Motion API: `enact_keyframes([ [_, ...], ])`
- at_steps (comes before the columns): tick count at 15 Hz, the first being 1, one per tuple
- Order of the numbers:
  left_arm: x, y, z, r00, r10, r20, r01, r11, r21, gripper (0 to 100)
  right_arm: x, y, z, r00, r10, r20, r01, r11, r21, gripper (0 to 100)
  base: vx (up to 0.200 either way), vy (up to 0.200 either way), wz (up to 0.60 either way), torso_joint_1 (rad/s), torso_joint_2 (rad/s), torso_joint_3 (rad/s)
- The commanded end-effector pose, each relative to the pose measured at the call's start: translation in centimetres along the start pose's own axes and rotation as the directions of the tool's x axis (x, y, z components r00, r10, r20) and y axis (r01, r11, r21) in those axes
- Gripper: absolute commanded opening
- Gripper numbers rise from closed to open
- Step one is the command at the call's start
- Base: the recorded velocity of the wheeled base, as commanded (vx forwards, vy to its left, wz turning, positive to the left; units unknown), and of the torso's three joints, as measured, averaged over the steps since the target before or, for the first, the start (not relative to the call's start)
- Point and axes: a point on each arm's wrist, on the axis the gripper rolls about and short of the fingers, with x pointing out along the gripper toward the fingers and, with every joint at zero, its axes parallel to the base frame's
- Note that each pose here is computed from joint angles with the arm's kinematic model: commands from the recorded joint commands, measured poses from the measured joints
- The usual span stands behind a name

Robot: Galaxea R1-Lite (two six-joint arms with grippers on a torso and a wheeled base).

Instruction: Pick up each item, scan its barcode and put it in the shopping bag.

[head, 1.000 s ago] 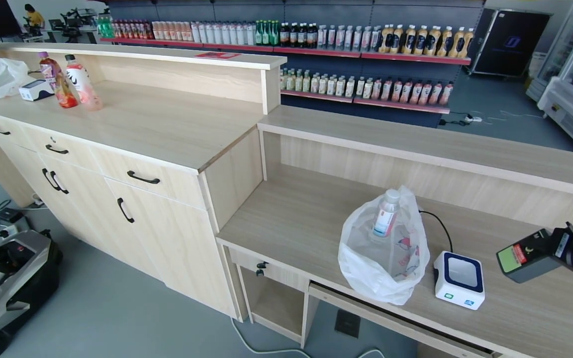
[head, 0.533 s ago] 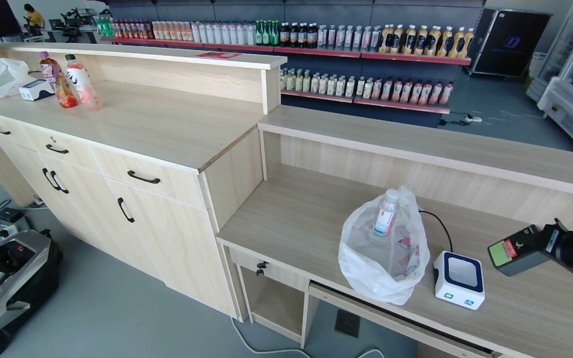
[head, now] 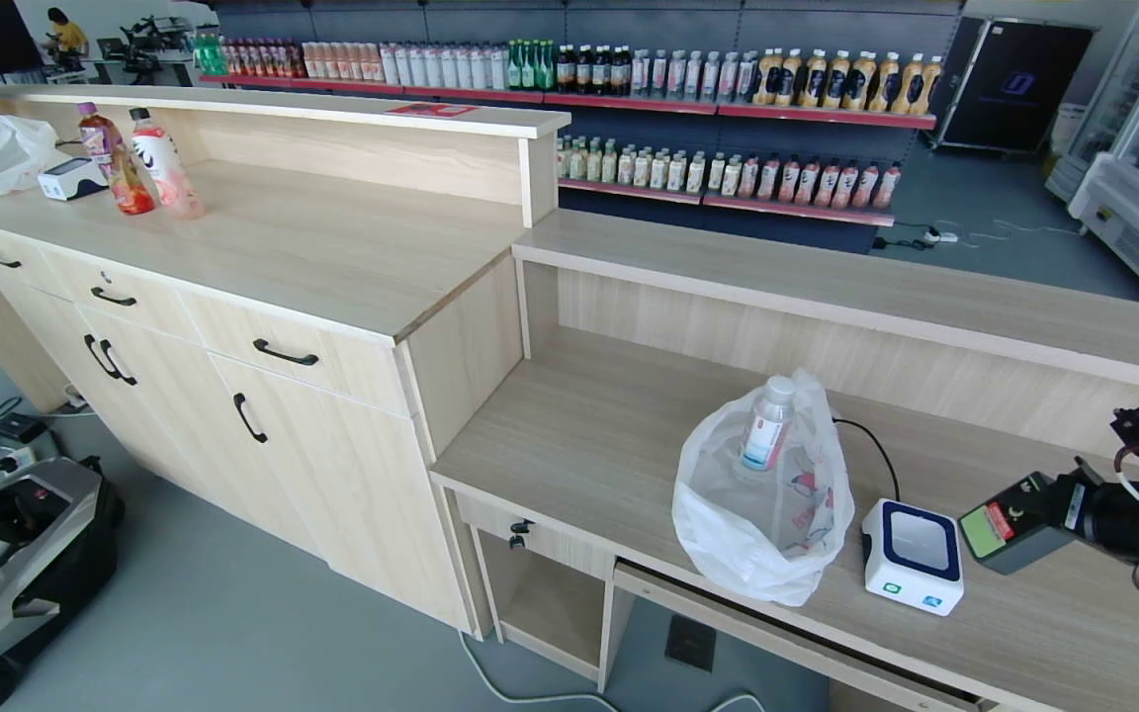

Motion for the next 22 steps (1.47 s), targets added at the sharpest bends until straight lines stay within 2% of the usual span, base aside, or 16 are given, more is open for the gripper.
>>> enact_keyframes([
  [1, 0.0, 0.0, 0.0, 1.000, 0.000, 0.000, 0.000, 1.000, 0.000, 100, 0.7, -0.3, -0.2, 1.000, 0.001, -0.008, -0.001, 1.000, 0.003, 0, 0.000, 0.000, 0.00, 0.000, 0.00, 0.000],
  [4, 0.0, 0.0, 0.0, 1.000, 0.000, 0.000, 0.000, 1.000, 0.000, 100, 1.6, -0.3, -0.1, 1.000, 0.016, 0.017, -0.015, 1.000, -0.012, 0, 0.000, 0.000, 0.00, 0.000, 0.00, 0.000],
  [9, 0.0, 0.0, 0.0, 1.000, 0.000, 0.000, 0.000, 1.000, 0.000, 100, 2.6, -0.3, -0.5, 0.999, 0.033, 0.005, -0.033, 0.999, -0.017, 0, 0.000, 0.000, 0.00, 0.000, 0.00, 0.000],
  [13, 0.0, 0.0, 0.0, 1.000, 0.000, 0.000, 0.000, 1.000, 0.000, 100, 3.4, -0.2, -0.5, 0.996, 0.083, 0.030, -0.082, 0.996, -0.041, 0, 0.000, 0.000, 0.00, 0.000, 0.00, 0.000],
  [22, 0.0, 0.0, 0.0, 1.000, 0.000, 0.000, 0.000, 1.000, 0.000, 100, 4.9, -0.1, -0.9, 0.995, 0.100, 0.021, -0.099, 0.994, -0.046, 0, 0.000, 0.000, 0.00, 0.000, 0.00, 0.000],
])
